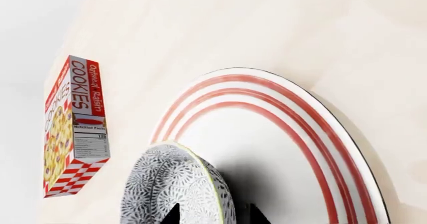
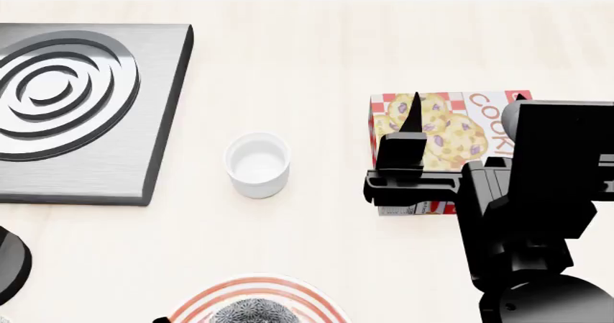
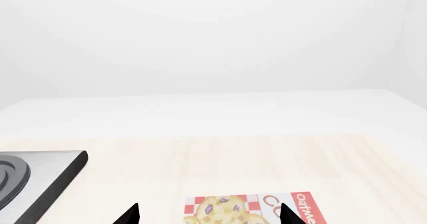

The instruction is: Pick the akita bowl on the stove and place it on the plate.

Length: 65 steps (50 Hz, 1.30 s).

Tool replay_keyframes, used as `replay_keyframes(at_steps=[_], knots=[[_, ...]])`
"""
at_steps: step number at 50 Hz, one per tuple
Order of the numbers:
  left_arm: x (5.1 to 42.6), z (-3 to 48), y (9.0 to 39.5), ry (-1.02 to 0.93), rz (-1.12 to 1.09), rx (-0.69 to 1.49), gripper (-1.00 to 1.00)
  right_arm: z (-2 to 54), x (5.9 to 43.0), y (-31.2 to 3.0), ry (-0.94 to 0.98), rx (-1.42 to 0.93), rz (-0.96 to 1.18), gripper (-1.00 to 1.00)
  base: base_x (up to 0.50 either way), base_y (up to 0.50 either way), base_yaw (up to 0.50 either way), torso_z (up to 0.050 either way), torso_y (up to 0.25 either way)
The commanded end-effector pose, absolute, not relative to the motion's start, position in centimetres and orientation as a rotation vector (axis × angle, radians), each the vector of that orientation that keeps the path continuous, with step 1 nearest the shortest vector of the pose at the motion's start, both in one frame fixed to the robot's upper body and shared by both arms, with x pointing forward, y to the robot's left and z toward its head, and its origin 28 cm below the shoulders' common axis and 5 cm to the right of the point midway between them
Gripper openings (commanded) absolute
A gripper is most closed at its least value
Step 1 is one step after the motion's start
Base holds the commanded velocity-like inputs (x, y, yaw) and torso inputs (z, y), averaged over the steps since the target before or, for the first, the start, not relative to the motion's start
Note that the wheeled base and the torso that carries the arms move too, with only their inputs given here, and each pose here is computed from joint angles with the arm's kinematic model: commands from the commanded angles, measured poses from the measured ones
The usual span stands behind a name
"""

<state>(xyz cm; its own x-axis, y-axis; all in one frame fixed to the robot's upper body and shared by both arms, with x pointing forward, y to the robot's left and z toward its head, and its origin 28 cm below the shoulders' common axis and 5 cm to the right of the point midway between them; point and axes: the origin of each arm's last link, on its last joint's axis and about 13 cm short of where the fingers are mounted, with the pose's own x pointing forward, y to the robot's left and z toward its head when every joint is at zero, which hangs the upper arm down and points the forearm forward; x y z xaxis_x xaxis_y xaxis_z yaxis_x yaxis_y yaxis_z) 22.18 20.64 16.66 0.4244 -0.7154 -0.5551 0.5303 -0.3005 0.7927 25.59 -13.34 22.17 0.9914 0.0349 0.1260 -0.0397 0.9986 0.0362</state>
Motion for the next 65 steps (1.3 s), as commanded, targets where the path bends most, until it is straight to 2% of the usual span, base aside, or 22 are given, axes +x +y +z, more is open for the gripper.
replay_keyframes(at_steps=[1, 23, 53, 65], knots=[[22.2, 17.3, 20.2, -0.224, -1.219, 1.411, 1.00, 22.3, 25.7, -13.5, -0.138, 0.059, 0.033, 1.00, 0.00, 0.00, 0.00, 0.000, 0.000], [22.2, 18.4, 19.9, -0.267, -1.182, 1.375, 1.00, 22.2, 25.8, -13.5, -0.135, 0.060, 0.034, 1.00, 0.00, 0.00, 0.00, 0.000, 0.000], [22.5, 23.5, 17.2, -0.430, -1.070, 1.107, 1.00, 22.2, 25.8, -13.5, -0.138, 0.061, 0.037, 1.00, 0.00, 0.00, 0.00, 0.000, 0.000], [22.3, 25.1, 16.8, -0.447, -1.003, 0.906, 1.00, 22.3, 25.7, -13.5, -0.137, 0.059, 0.037, 1.00, 0.00, 0.00, 0.00, 0.000, 0.000]])
